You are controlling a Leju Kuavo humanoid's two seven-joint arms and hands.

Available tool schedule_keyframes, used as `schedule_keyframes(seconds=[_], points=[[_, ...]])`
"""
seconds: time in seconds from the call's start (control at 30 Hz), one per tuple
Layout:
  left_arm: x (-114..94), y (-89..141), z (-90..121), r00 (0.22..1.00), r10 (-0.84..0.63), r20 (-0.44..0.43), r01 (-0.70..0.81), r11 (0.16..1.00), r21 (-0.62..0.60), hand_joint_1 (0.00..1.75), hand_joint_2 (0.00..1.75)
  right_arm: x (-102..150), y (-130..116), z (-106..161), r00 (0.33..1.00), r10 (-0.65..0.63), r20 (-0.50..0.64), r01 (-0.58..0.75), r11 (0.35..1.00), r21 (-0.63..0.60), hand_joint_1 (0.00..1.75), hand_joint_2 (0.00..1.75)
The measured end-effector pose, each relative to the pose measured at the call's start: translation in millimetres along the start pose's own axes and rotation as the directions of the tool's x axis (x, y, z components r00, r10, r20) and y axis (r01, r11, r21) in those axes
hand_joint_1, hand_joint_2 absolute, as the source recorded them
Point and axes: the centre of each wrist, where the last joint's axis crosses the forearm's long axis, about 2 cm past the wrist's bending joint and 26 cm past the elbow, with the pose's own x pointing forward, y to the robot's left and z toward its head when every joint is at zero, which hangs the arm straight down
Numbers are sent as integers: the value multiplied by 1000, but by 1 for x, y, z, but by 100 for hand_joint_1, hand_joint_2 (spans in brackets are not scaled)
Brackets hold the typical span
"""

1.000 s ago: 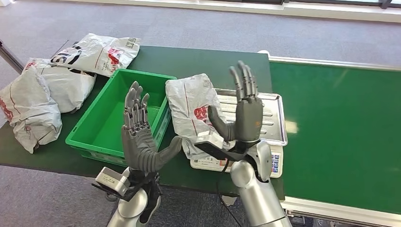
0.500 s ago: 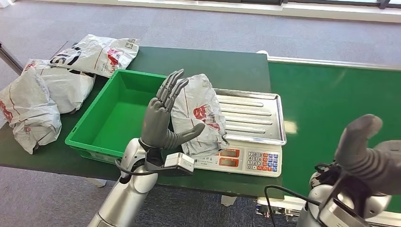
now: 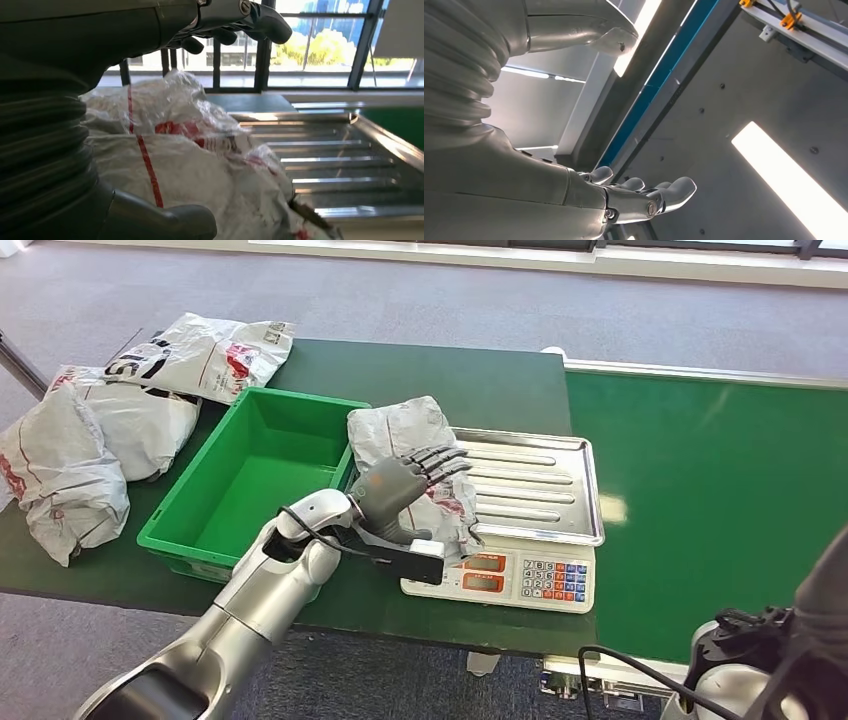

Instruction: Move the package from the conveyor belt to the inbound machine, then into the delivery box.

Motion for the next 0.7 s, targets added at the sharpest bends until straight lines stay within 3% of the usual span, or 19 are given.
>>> schedule_keyframes(seconds=[0.2, 0.5, 0.63, 0.7], points=[[-23, -11, 0, 996, 87, 22, -81, 979, -189, 0, 175, -2, -1, 2, 1000, 11, -4, -11, 1000, 7, 0, 175], [-34, -15, 2, 994, 105, -1, -102, 961, -256, 0, 175, -3, -1, 2, 1000, 13, -5, -13, 1000, 10, 0, 175], [-36, -16, 3, 993, 115, -7, -112, 955, -275, 175, 175, -3, -1, 3, 1000, 16, -3, -16, 1000, 12, 0, 175], [-37, -16, 3, 991, 135, -5, -130, 947, -295, 175, 175, -3, -1, 3, 1000, 21, 1, -21, 1000, 17, 0, 175]])
